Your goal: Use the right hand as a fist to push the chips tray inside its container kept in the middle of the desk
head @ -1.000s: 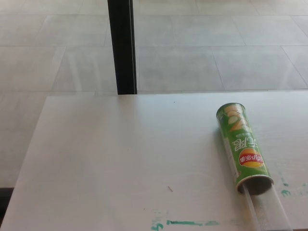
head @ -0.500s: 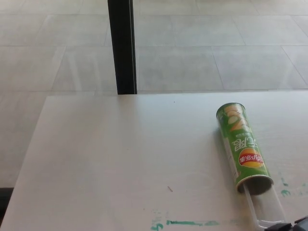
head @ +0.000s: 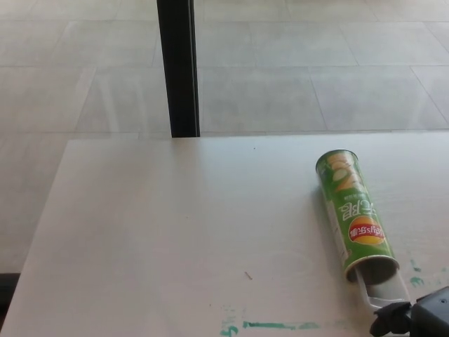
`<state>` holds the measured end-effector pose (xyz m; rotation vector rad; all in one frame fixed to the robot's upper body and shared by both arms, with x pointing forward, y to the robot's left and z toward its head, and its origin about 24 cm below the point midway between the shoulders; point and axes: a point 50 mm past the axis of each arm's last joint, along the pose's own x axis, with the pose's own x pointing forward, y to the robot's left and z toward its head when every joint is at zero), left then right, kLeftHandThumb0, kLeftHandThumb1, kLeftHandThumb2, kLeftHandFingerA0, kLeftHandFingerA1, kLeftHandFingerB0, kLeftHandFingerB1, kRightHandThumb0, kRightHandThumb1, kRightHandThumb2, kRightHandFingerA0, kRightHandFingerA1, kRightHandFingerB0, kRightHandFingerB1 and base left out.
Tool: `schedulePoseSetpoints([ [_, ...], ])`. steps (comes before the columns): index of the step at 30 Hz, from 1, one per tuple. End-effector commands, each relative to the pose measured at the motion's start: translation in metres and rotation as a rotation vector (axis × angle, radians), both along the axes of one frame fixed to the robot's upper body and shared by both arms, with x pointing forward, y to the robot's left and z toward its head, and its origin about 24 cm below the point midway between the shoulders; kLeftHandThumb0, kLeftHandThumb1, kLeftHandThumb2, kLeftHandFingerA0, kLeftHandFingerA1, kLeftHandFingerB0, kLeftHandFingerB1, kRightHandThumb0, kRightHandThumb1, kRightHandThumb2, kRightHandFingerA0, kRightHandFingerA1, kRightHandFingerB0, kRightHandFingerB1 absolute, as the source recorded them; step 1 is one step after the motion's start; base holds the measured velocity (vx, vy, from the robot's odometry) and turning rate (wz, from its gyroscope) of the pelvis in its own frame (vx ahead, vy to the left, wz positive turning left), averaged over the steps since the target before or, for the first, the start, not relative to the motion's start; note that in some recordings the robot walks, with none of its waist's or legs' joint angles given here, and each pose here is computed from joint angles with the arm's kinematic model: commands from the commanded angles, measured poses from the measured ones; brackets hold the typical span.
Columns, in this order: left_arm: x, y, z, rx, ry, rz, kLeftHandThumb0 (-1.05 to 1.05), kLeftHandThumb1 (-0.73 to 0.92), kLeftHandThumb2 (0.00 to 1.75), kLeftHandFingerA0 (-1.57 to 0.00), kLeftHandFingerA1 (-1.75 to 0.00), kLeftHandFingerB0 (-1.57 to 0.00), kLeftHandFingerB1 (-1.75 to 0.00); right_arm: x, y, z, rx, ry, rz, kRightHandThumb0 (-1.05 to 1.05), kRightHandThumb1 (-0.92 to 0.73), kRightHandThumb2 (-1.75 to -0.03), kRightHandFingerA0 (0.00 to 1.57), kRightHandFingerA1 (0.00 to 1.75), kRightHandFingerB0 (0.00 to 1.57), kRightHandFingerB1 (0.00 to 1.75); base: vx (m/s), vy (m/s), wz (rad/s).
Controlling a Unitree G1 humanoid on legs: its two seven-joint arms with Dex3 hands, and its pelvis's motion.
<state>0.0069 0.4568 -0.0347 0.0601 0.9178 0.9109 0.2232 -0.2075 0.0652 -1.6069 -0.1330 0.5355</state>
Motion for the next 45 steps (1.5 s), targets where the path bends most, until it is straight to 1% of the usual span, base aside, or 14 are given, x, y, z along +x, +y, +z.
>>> schedulePoseSetpoints([
  [1,-0.001,0.002,0.002,0.026,0.033,-0.028,-1.05,0.72,0.94,-0.69,-1.32,-0.43,-1.09,0.011,-0.004,0.001,-0.004,-0.019,-0.031,-0.68,-0.92,-0.69,0.83,0.67,0.63,0.45,0.00,0.000,0.00],
  [2,-0.001,0.002,0.002,0.020,0.027,-0.022,-0.88,0.43,1.27,-0.95,-1.27,-0.06,-0.76,0.014,-0.005,0.002,-0.015,-0.019,-0.038,-0.67,-0.92,-0.68,0.82,0.63,0.62,0.44,0.00,0.000,0.00],
  [11,-0.004,0.001,0.002,0.017,0.003,-0.020,-0.97,0.42,1.31,-1.17,-1.44,-0.22,-0.88,0.031,-0.007,0.006,-0.052,-0.031,-0.039,-0.70,-0.92,-0.72,0.81,0.63,0.62,0.44,0.00,0.000,0.00],
  [12,-0.004,0.001,0.002,0.018,0.007,-0.021,-1.05,0.66,1.01,-0.68,-1.44,-0.41,-1.21,0.033,-0.007,0.006,-0.052,-0.032,-0.039,-0.70,-0.92,-0.72,0.80,0.64,0.62,0.45,0.00,0.000,0.00],
  [15,-0.004,0.002,0.003,0.022,-0.001,0.009,-0.95,0.51,1.35,-1.21,-1.46,-0.29,-0.91,0.039,-0.008,0.003,-0.050,-0.017,-0.051,-0.70,-0.92,-0.71,0.81,0.68,0.62,0.45,0.00,0.000,0.00],
  [23,-0.004,0.002,0.004,0.025,0.023,-0.048,-1.05,0.64,1.05,-0.63,-1.44,-0.48,-1.20,0.055,-0.005,-0.006,-0.017,0.008,-0.091,-0.66,-0.92,-0.69,0.79,0.67,0.60,0.45,0.00,0.000,0.00],
  [24,-0.004,0.002,0.004,0.030,0.037,-0.050,-1.05,0.64,1.05,-0.66,-1.42,-0.48,-1.20,0.057,-0.005,-0.007,-0.028,0.000,-0.086,-0.60,-0.78,-1.16,0.82,0.81,0.52,0.61,0.00,0.000,0.00],
  [29,-0.006,0.002,0.004,0.018,0.018,-0.023,-1.05,0.63,1.03,-0.62,-1.42,-0.41,-1.18,0.069,-0.006,-0.016,-0.022,0.001,-0.121,-0.66,-0.92,-0.72,0.77,0.73,0.58,0.45,0.00,0.000,0.00],
  [30,-0.006,0.002,0.003,0.020,0.019,-0.022,-1.03,0.46,1.33,-1.20,-1.48,-0.24,-0.89,0.070,-0.007,-0.017,-0.011,0.013,-0.134,-0.66,-0.92,-0.71,0.74,0.76,0.57,0.46,0.00,0.000,0.00],
  [32,-0.007,0.001,0.002,0.018,0.030,-0.009,-0.98,0.43,1.30,-1.19,-1.45,-0.28,-0.89,0.075,-0.009,-0.021,0.000,0.032,-0.164,-0.64,-0.92,-0.69,0.76,0.71,0.58,0.45,0.00,0.000,0.00],
  [33,-0.007,0.001,0.002,0.017,0.031,-0.009,-1.05,0.67,0.98,-0.63,-1.33,-0.47,-1.09,0.077,-0.009,-0.023,0.018,0.031,-0.175,-0.64,-0.92,-0.69,0.75,0.73,0.59,0.47,0.00,0.000,0.00],
  [34,-0.008,0.001,0.001,0.015,0.034,-0.009,-0.95,0.42,1.29,-0.89,-1.27,-0.10,-0.77,0.080,-0.009,-0.026,0.050,0.030,-0.191,-0.65,-0.92,-0.71,0.73,0.77,0.57,0.47,0.00,0.000,0.00],
  [40,-0.007,0.000,0.001,0.010,0.021,0.000,-1.05,0.67,0.97,-0.64,-1.40,-0.49,-1.15,0.081,-0.010,-0.029,0.053,0.027,-0.206,-0.64,-0.92,-0.71,0.72,0.70,0.55,0.45,0.00,0.000,0.00],
  [45,-0.008,0.001,0.001,0.006,0.028,0.005,-1.04,0.45,1.32,-0.98,-1.35,-0.11,-0.81,0.076,-0.011,-0.028,0.059,0.027,-0.186,-0.62,-0.92,-0.70,0.73,0.71,0.56,0.46,0.00,0.000,0.00],
])
